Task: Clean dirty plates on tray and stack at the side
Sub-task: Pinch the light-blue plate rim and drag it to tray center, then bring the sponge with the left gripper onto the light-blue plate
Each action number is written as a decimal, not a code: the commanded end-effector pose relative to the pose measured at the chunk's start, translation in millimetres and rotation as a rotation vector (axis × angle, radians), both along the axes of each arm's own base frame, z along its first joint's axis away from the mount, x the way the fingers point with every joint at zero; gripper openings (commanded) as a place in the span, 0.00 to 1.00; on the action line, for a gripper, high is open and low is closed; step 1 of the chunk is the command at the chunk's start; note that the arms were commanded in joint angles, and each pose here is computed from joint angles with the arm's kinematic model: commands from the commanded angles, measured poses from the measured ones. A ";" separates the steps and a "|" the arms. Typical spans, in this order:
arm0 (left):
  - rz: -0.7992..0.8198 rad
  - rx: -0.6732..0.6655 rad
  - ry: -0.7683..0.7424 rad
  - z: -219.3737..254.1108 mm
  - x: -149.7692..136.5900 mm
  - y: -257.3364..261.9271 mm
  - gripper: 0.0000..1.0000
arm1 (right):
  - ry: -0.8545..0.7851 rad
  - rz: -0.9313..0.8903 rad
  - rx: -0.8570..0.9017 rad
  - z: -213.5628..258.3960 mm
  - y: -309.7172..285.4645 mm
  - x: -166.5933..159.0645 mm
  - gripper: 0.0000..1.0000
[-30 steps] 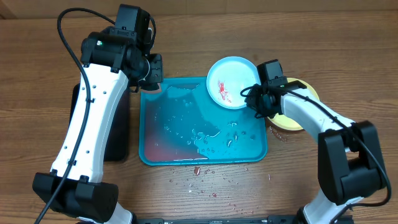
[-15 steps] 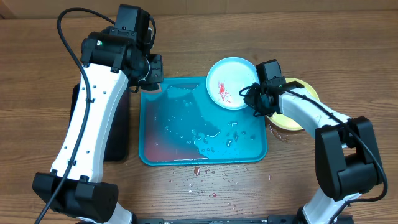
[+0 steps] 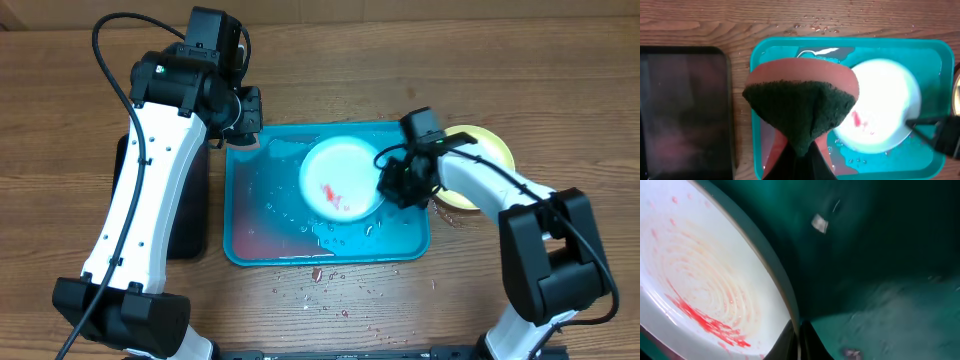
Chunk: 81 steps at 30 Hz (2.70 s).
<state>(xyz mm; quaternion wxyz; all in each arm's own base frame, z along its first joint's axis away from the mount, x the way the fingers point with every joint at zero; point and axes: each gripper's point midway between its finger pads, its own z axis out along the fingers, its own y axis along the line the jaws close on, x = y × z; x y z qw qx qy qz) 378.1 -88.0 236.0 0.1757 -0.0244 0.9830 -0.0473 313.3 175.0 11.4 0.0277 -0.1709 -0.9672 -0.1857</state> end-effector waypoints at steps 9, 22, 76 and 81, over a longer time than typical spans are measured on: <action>-0.015 0.005 -0.010 1.7 2.6 0.7 0.04 | -0.114 0.361 0.035 29.1 37.6 -4.2 0.20; -0.014 0.004 -0.014 2.1 3.5 0.4 0.04 | -0.501 0.695 -0.125 47.7 41.9 67.7 0.41; -0.007 0.001 -0.012 2.0 3.3 0.4 0.04 | -0.226 -0.010 -0.175 3.7 55.0 56.2 0.25; -0.007 0.001 -0.013 2.0 3.3 0.4 0.04 | -0.264 0.023 -0.165 6.1 58.4 62.4 0.16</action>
